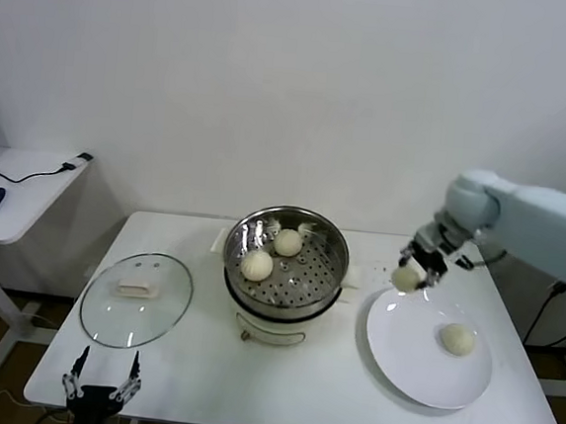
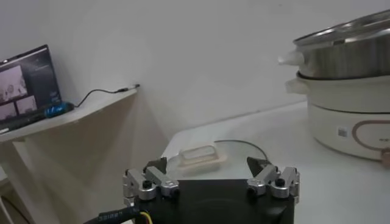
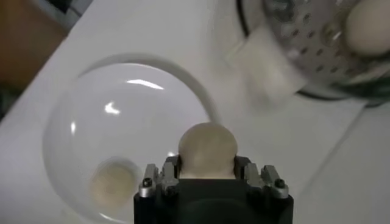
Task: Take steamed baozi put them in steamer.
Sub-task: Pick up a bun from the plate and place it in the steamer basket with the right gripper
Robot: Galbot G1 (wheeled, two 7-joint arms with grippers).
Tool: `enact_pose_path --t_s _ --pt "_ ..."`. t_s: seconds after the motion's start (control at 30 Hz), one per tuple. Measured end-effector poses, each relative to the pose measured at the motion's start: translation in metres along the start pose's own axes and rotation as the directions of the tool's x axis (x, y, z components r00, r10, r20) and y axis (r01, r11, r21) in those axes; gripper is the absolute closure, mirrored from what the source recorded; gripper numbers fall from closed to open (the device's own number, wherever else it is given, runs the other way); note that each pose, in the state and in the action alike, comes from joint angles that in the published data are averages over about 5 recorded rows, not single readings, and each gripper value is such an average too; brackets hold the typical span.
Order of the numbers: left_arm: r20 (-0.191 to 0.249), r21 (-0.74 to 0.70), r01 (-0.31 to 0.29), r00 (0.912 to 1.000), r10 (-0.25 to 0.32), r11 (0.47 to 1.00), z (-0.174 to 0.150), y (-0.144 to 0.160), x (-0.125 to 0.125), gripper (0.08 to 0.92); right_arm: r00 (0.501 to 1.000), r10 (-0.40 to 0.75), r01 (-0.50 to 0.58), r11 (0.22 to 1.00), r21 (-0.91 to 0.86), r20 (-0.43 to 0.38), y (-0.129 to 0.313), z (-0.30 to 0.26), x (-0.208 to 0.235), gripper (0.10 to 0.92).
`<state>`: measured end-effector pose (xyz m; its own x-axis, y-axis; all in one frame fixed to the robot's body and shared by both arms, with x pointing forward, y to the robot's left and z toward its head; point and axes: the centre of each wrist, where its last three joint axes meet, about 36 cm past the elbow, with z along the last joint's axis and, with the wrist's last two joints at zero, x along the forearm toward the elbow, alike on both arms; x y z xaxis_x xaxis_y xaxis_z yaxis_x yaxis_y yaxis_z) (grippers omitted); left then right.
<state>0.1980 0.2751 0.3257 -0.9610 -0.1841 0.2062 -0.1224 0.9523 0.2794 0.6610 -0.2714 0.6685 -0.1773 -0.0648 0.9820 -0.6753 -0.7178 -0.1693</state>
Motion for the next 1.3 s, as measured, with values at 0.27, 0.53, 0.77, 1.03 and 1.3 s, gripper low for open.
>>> enact_pose_path --t_s 0.27,0.53,0.77,1.03,1.3 --pt "0.003 -0.001 -0.01 0.9999 0.01 1.0 -0.004 0.003 -0.001 0.177 0.998 0.031 -0.01 0.923 0.384 -0.047 -0.086 -0.065 0.044 0.437" --pt "0.011 -0.004 -0.007 0.9999 0.007 1.0 -0.009 0.009 -0.004 0.177 0.998 -0.007 0.042 0.786 0.617 -0.058 -0.141 -0.135 0.016 0.437" --pt "0.005 -0.006 -0.01 0.9999 0.01 1.0 -0.007 0.012 -0.004 0.177 0.998 -0.062 0.063 0.698 0.713 -0.027 -0.159 -0.18 -0.026 0.437" --pt "-0.003 -0.007 -0.01 0.9999 0.01 1.0 -0.003 0.014 -0.006 0.177 0.994 -0.108 0.073 0.642 0.763 -0.005 -0.161 -0.205 -0.064 0.437" --pt "-0.011 -0.01 -0.005 0.9999 0.005 1.0 0.0 0.016 -0.006 0.177 0.99 -0.14 0.073 0.617 0.784 0.018 -0.155 -0.218 -0.088 0.436"
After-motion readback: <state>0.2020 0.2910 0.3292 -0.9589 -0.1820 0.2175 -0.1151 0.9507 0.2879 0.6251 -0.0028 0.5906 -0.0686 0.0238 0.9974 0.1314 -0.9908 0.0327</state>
